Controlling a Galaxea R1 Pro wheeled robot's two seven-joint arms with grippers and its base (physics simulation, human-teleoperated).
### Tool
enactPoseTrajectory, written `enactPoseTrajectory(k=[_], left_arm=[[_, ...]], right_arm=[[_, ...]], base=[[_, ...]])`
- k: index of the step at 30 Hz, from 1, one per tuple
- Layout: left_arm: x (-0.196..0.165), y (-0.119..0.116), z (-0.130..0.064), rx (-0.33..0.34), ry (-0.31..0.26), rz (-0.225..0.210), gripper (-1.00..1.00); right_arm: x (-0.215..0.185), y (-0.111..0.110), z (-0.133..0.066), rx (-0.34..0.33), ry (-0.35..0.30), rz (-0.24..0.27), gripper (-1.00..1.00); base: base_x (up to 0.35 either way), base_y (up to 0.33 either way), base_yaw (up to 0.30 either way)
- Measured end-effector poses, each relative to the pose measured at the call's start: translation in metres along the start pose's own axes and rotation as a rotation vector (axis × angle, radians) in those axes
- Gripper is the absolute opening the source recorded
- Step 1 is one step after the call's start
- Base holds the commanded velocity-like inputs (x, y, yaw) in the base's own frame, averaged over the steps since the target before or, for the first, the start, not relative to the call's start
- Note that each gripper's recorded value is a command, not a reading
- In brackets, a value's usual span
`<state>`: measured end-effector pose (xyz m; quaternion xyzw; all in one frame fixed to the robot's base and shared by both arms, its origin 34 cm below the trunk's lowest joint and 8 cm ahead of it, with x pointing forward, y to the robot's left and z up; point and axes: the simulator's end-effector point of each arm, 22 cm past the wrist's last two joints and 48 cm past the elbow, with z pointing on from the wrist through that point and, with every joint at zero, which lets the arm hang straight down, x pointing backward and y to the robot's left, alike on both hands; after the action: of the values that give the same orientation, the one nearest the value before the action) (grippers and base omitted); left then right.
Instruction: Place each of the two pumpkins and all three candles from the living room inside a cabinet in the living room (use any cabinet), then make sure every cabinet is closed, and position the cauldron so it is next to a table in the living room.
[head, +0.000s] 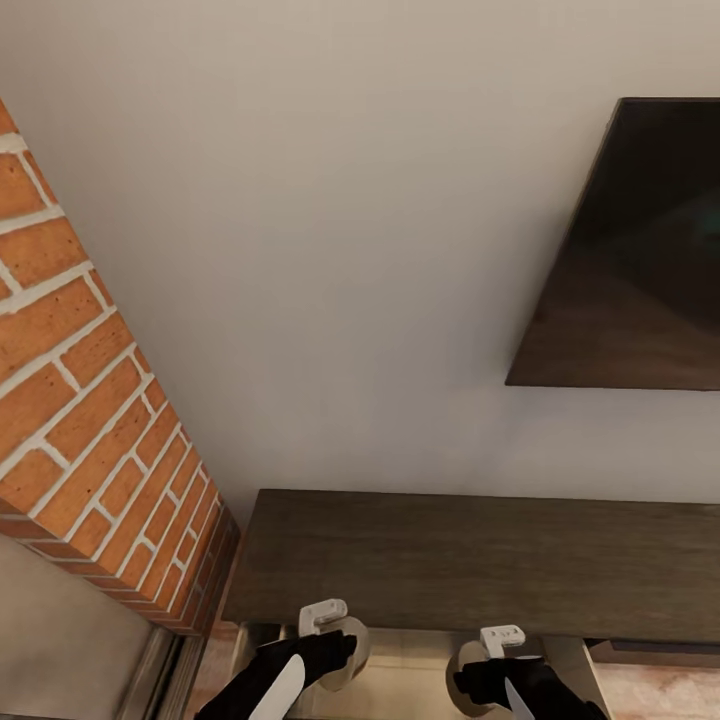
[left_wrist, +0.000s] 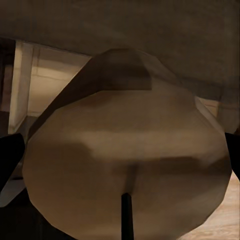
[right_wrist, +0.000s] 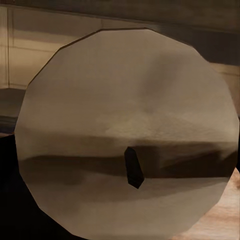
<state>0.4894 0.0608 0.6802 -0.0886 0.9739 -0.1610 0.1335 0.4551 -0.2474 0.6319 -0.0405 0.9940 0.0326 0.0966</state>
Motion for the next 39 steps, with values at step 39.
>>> enactPoseTrajectory(k=[39], left_arm=[[-0.002, 0.005, 0.014, -0.001, 0.002, -0.004, -1.00]], right_arm=[[-0.004, 0.000, 0.014, 0.000, -0.003, 0.000, -1.00]], base=[[-0.016, 0.000, 0.000]])
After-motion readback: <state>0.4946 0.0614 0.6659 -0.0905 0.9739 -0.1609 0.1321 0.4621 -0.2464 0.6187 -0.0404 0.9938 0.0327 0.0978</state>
